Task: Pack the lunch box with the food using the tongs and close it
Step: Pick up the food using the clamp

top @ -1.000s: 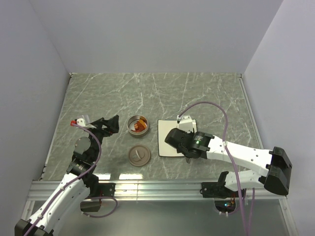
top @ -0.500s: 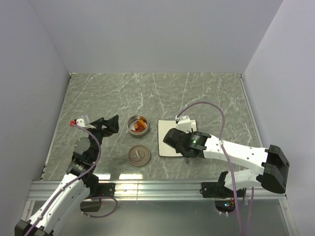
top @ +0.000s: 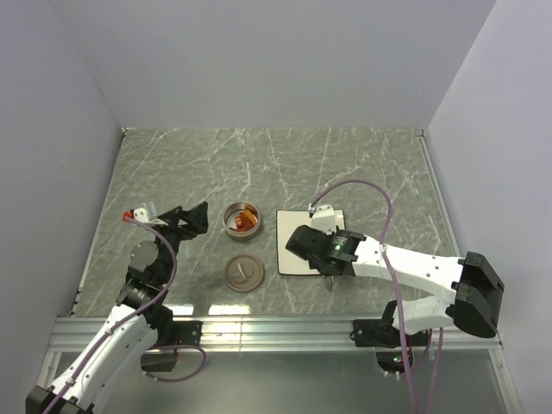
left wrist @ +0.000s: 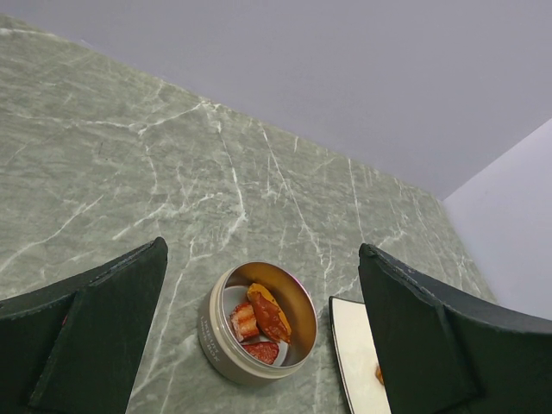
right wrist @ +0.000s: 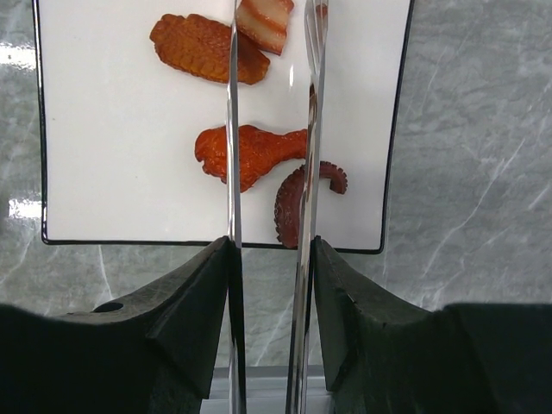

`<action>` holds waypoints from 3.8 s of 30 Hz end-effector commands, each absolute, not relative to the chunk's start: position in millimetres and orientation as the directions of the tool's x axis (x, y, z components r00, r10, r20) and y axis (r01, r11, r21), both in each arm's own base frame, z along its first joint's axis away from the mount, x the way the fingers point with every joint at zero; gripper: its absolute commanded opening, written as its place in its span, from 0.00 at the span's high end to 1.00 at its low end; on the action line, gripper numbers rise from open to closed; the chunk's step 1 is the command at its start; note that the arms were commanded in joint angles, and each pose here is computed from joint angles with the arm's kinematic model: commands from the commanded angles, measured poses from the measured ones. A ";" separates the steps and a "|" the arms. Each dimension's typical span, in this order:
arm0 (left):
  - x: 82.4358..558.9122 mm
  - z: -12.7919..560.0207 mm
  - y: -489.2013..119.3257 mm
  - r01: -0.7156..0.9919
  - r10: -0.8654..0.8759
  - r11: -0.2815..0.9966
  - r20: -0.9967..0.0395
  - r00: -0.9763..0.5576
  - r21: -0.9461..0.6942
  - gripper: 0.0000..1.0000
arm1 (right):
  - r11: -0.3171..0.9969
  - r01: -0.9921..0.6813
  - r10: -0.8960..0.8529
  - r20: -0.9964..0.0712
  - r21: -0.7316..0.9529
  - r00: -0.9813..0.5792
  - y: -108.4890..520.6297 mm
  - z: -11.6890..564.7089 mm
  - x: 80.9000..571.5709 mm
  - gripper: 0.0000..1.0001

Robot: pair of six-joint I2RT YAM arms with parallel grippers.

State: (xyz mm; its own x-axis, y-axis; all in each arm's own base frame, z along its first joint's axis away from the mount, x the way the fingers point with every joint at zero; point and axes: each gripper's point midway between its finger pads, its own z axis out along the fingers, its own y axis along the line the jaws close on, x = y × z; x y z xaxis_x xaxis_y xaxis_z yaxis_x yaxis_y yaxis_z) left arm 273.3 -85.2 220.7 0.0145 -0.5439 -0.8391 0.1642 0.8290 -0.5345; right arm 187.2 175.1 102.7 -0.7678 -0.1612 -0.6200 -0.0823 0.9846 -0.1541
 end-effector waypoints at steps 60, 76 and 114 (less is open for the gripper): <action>272.7 223.8 -89.5 0.190 -0.553 0.819 -0.833 0.015 -0.541 0.00 | 0.968 -0.237 -0.222 -0.736 -0.085 -0.640 260.8 163.2 231.3 0.47; 271.8 224.7 -89.1 0.193 -0.556 0.818 -0.831 0.019 -0.543 0.01 | 0.976 -0.208 -0.186 -0.721 -0.059 -0.667 241.0 140.4 235.6 0.47; 270.5 224.5 -88.7 0.194 -0.558 0.816 -0.830 0.021 -0.544 0.00 | 0.965 -0.262 -0.214 -0.659 -0.026 -0.721 246.6 109.5 237.0 0.59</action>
